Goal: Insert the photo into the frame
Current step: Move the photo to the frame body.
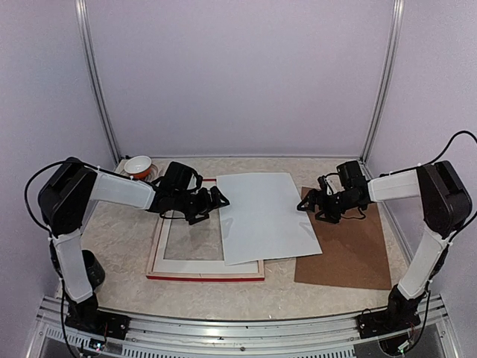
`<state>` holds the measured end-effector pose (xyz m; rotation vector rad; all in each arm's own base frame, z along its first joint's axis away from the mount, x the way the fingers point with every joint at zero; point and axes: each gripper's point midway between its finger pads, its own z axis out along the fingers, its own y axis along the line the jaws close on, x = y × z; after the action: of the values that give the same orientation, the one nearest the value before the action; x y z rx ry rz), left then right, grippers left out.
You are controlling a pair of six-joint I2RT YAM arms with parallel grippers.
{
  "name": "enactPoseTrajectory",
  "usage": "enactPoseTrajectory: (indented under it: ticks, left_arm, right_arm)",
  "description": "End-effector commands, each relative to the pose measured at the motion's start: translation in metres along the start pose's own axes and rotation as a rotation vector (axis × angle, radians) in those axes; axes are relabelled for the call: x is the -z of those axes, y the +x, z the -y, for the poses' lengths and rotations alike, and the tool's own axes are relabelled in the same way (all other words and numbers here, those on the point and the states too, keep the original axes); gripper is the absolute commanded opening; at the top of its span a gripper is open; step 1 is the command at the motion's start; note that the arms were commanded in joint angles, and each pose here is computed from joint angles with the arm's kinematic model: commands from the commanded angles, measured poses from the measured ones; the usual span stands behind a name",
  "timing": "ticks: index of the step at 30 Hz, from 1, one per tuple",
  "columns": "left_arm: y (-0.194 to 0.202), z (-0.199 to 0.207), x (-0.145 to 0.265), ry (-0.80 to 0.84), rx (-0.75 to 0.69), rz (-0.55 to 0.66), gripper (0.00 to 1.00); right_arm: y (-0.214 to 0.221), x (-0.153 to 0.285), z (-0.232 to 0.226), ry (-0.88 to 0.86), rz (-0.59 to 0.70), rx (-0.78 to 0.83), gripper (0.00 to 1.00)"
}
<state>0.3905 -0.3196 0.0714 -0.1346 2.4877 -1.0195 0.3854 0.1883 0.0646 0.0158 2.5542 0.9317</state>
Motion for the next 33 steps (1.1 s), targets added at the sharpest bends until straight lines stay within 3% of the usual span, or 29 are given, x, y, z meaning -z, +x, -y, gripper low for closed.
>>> enactPoseTrajectory:
  ticks: [1,33]
  left_arm:
    - [-0.002,0.008,-0.010,0.030,-0.002,0.013,0.99]
    - [0.010,0.023,-0.032,0.121,0.016,-0.031,0.99]
  right_arm:
    - [0.003,-0.004,0.003,-0.031,-0.009,-0.022,0.96]
    - [0.022,-0.018,-0.005,-0.163,-0.063,-0.055,0.96]
